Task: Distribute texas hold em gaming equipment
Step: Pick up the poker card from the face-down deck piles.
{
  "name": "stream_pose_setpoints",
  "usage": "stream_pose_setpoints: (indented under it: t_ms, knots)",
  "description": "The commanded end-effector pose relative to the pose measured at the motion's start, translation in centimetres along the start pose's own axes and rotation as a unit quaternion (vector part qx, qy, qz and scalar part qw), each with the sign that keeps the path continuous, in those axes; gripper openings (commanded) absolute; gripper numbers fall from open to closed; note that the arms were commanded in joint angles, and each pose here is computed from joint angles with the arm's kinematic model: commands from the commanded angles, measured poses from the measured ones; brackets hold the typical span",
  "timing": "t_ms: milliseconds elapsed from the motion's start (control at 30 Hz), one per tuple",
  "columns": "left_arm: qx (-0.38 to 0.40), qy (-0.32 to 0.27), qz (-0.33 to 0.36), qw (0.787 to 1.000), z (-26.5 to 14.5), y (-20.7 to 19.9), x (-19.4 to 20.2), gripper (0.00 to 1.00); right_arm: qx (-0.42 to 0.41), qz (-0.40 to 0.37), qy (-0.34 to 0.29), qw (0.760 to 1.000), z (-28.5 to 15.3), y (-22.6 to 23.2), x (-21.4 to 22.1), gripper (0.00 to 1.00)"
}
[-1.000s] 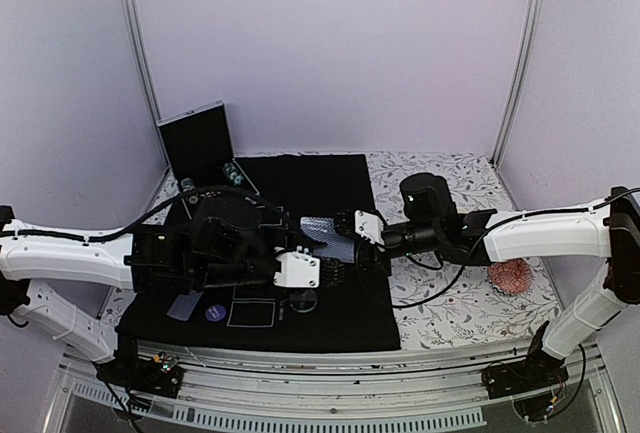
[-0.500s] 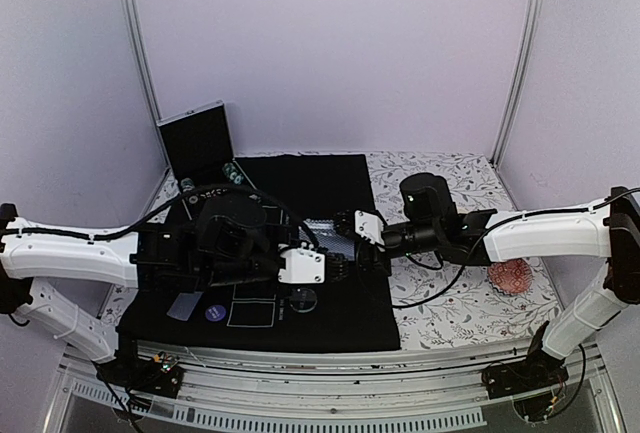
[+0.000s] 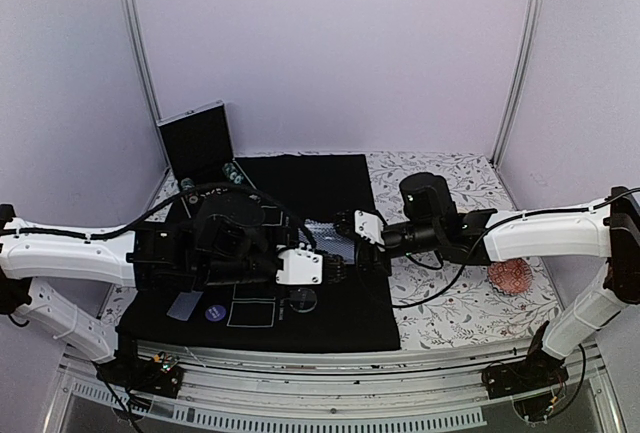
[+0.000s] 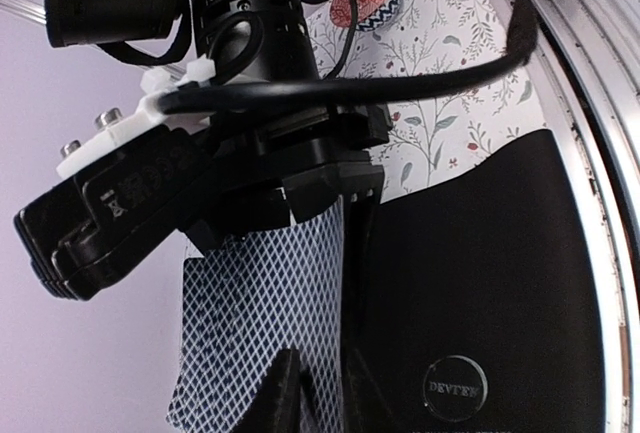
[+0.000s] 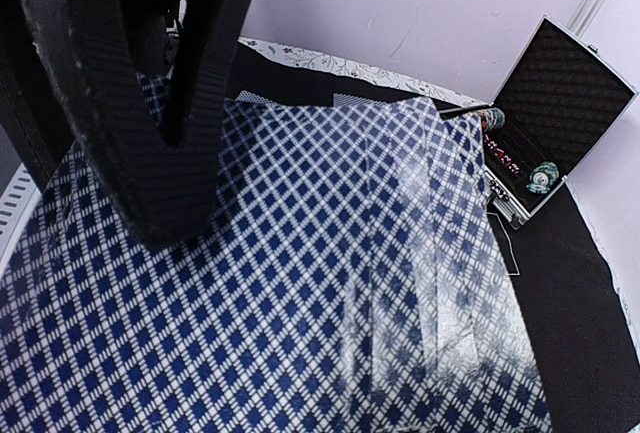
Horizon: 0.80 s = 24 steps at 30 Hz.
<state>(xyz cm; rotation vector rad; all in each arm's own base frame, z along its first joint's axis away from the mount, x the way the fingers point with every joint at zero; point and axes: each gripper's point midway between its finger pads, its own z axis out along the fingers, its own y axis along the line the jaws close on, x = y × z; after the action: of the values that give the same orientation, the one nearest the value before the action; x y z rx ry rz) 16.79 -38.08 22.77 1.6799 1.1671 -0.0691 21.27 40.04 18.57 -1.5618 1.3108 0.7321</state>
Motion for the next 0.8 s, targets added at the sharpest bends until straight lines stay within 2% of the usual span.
stream_pose_setpoints:
  t_ms: [0, 300, 367, 567, 767]
  knots:
    - [-0.008, -0.006, -0.008, 1.000, -0.5, 1.0, -0.4, 0.18, 0.000, -0.005, -0.013, 1.000, 0.0, -0.6, -1.2, 0.37]
    - [0.008, -0.045, -0.026, 0.999, -1.3, 1.0, -2.1, 0.33, -0.003, -0.005, -0.012, 1.000, 0.0, -0.6, -1.1, 0.37]
    - [0.007, -0.044, -0.027, 0.999, -1.3, 1.0, -2.1, 0.33, -0.004, -0.005, -0.012, 1.000, 0.1, -0.5, -1.1, 0.37]
    - [0.003, -0.037, -0.028, 0.999, -0.9, 1.2, -2.0, 0.18, -0.005, -0.005, -0.012, 1.000, 0.1, -0.5, -1.1, 0.37]
    - [-0.002, -0.030, -0.029, 0.999, -0.8, 1.4, -1.8, 0.09, -0.004, -0.004, -0.011, 1.000, 0.0, -0.4, -1.1, 0.37]
